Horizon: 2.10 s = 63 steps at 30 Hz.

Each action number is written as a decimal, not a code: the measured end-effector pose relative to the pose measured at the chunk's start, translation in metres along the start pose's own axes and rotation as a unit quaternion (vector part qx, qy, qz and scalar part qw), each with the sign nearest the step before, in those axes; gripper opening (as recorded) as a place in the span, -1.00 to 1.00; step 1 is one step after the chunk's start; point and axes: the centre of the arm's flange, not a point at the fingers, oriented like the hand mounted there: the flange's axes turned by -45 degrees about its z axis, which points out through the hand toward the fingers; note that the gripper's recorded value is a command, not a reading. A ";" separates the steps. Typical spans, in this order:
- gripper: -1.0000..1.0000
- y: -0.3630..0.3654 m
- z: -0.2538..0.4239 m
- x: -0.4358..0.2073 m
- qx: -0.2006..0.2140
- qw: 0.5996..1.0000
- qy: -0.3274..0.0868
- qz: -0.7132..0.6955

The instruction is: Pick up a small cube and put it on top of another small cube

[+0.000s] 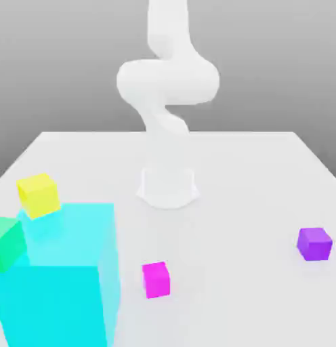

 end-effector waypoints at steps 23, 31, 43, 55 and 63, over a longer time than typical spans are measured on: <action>0.00 -0.332 0.286 -0.361 0.249 0.701 -0.243 -0.623; -1.00 -0.335 0.330 -0.408 0.252 0.691 -0.247 -0.631; -1.00 -0.318 0.291 -0.346 0.245 0.698 -0.248 -0.626; -1.00 -0.007 0.266 -0.138 0.180 0.790 -0.286 -0.512; -1.00 0.188 0.184 -0.157 0.171 0.835 -0.306 -0.424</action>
